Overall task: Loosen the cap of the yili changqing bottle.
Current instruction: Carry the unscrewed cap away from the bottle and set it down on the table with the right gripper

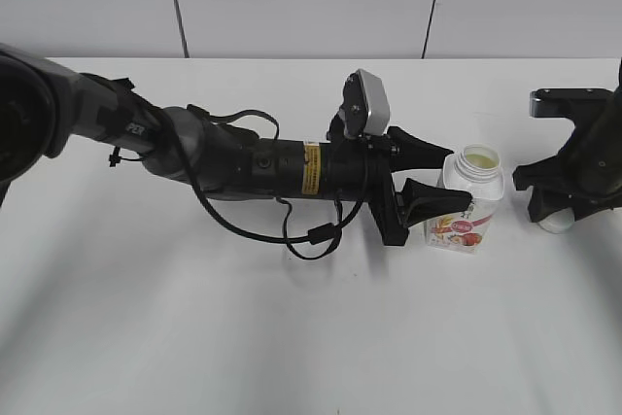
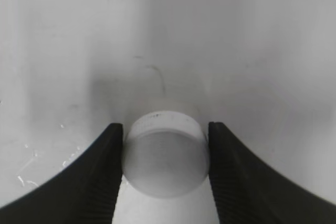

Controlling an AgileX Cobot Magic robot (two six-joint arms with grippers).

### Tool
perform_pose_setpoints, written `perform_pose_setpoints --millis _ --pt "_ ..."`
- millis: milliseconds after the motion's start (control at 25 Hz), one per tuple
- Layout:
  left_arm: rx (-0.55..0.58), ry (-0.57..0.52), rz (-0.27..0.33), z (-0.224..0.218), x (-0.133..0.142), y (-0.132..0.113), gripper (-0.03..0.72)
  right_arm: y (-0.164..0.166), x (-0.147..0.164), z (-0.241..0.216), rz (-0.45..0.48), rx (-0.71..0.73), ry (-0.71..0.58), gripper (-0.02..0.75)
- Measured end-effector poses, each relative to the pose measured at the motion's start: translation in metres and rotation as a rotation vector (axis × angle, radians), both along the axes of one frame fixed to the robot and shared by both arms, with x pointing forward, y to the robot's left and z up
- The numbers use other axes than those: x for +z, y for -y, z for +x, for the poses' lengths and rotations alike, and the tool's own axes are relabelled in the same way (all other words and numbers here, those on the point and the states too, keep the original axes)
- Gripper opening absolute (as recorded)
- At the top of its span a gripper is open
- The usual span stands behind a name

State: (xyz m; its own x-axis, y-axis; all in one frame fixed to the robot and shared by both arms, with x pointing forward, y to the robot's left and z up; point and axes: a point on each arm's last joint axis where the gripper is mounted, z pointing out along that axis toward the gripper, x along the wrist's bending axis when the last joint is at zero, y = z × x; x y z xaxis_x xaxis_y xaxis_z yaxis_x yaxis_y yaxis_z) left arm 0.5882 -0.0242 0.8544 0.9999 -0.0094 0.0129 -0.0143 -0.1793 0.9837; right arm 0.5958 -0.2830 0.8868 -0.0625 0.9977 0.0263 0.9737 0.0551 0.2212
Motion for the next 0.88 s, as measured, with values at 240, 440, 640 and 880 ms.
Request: perform_pose_setpoints --millis 240,440,640,880 --pt "0.000 0.000 0.000 0.0000 0.0000 0.0000 0.429 0.0006 -0.0006 -0.0007 -0.006 -0.004 -0.005 0.391" --pt "-0.004 0.000 -0.003 -0.0003 0.0002 0.0000 0.429 0.0006 -0.0008 -0.0015 -0.006 -0.005 -0.013 0.573" --pt "-0.021 0.002 -0.007 -0.0018 0.0007 0.0001 0.433 0.0006 -0.0009 -0.0015 -0.006 -0.005 -0.014 0.621" --pt "-0.035 0.003 -0.010 -0.0031 0.0009 0.0001 0.571 0.0008 -0.0010 -0.0017 -0.008 -0.002 -0.016 0.614"
